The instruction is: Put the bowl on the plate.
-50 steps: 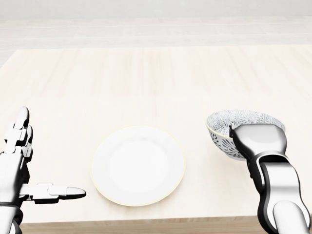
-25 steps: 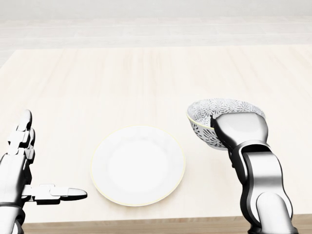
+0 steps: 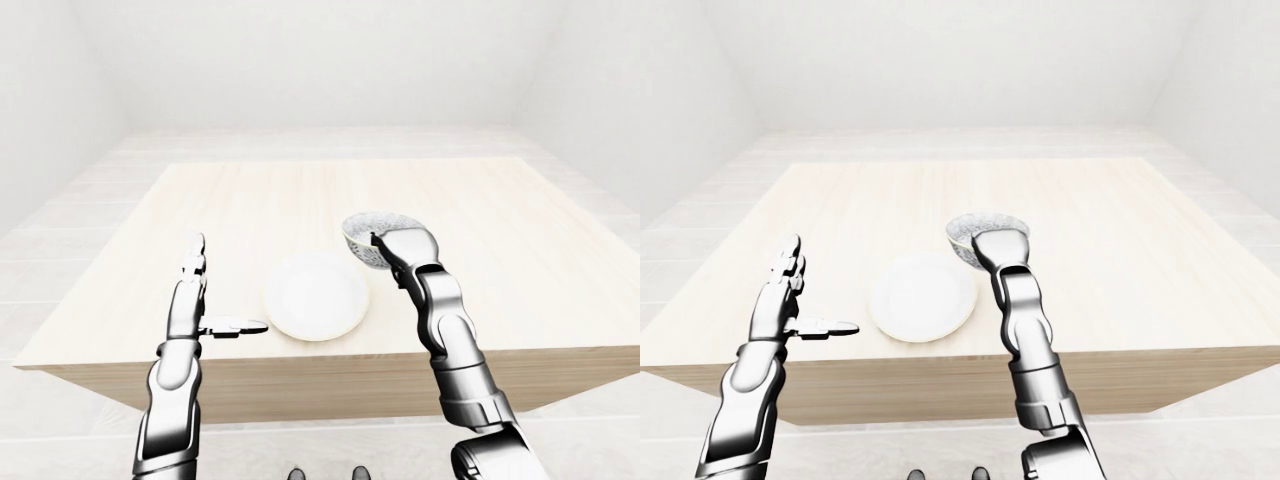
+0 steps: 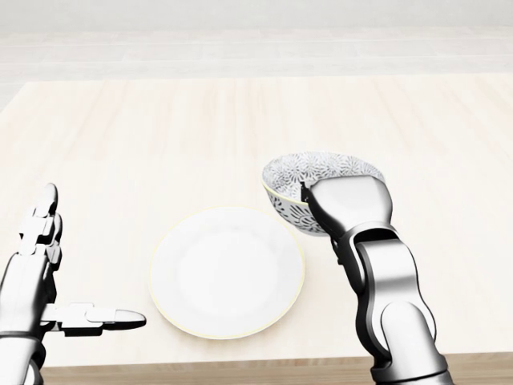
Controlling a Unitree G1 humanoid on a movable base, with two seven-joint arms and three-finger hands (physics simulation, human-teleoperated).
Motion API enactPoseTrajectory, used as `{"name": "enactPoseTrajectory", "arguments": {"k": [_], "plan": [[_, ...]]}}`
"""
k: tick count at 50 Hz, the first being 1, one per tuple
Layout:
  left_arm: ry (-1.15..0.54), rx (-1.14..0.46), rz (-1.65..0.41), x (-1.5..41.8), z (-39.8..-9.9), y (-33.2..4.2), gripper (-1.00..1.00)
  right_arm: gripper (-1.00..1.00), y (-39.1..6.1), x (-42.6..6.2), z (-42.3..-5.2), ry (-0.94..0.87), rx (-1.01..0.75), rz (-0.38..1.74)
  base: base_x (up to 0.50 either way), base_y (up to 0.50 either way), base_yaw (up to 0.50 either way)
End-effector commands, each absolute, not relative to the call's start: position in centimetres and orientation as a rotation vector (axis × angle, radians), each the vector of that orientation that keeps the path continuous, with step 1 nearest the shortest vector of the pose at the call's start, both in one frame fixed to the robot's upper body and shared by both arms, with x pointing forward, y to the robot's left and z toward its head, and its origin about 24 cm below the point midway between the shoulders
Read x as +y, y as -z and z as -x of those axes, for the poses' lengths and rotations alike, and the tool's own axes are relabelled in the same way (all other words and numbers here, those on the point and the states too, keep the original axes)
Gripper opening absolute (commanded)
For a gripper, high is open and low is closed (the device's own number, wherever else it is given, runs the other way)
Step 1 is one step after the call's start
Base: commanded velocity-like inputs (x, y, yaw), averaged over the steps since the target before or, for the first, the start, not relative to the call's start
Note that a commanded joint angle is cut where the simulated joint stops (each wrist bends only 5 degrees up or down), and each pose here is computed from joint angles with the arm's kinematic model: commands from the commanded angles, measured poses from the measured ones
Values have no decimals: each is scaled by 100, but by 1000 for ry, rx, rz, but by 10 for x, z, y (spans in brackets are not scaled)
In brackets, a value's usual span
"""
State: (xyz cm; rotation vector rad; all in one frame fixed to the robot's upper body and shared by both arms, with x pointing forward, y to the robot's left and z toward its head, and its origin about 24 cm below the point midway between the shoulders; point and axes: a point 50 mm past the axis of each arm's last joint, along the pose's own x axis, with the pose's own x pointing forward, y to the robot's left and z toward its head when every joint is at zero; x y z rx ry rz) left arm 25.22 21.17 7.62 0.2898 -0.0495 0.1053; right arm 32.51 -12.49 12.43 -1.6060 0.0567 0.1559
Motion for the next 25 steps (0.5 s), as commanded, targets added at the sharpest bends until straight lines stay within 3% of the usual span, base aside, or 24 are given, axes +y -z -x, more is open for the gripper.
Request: {"name": "enactPoseTrajectory", "arguments": {"k": [1,25], "plan": [[-103,-41,-291,211,-254,-74,100,-57,-126,-109,-327,-169,-17,1560,0,0,0],[-103,-33,-293,211,-255,-72,100,-55,-112,-86,-320,-177,-111,1514,0,0,0]]}}
